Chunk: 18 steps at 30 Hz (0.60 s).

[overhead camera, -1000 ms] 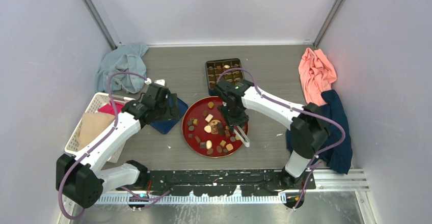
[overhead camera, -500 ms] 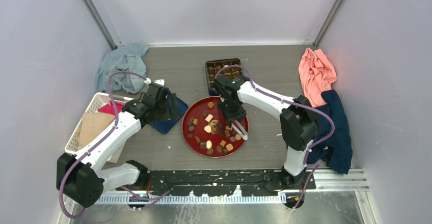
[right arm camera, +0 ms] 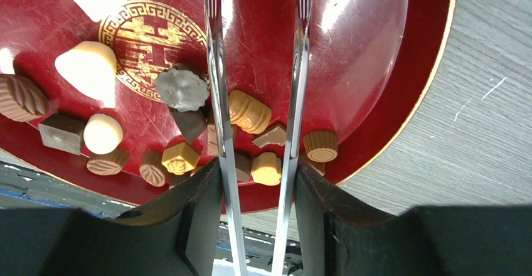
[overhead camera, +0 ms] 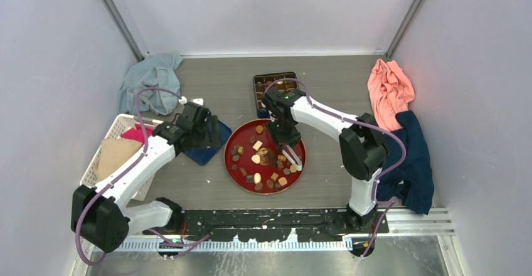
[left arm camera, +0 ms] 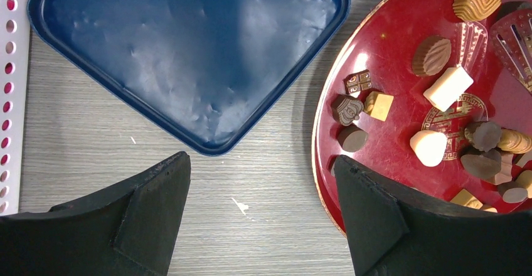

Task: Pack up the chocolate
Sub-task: Pick up the fake chocolate from the plate.

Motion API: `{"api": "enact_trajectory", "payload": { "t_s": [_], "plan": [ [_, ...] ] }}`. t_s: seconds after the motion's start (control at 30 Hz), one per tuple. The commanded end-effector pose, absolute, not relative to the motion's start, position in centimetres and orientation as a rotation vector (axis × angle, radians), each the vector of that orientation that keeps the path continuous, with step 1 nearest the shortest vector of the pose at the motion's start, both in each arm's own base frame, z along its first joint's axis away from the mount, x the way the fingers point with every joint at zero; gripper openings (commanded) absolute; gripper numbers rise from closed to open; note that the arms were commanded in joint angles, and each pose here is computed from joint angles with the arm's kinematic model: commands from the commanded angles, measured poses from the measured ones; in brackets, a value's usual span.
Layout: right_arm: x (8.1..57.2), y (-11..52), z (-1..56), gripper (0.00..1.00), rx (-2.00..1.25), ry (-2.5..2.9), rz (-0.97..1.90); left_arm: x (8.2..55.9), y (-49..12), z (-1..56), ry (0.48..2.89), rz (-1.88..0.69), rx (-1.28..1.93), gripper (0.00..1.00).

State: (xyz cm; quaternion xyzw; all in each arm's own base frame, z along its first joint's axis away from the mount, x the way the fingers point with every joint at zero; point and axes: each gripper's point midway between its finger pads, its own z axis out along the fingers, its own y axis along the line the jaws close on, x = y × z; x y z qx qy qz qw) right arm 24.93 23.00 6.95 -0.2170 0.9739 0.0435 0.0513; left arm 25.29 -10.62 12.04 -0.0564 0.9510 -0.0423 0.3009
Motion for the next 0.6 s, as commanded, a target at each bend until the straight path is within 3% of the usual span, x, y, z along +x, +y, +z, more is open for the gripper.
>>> {"api": "enact_trajectory", "payload": {
  "t_s": [0.0,0.13,0.33,0.57],
  "plan": [
    [26.3,24.7,8.3,0.48,-0.679,2.902,0.213,26.6,-10.7,13.5,2.462,-0.12,-0.153,0.85],
    [26.3,24.7,8.3,0.45,-0.678,2.901,0.21,26.5,-10.6,13.5,2.46,-0.119,-0.154,0.85],
    [26.3,24.4,9.0,0.29,-0.662,2.889,0.193,26.4,-10.6,13.5,2.46,-0.124,-0.155,0.85],
    [26.3,23.7,11.7,0.23,-0.614,2.838,0.185,26.4,-10.7,13.6,2.458,-0.129,-0.156,0.85]
  ]
}}
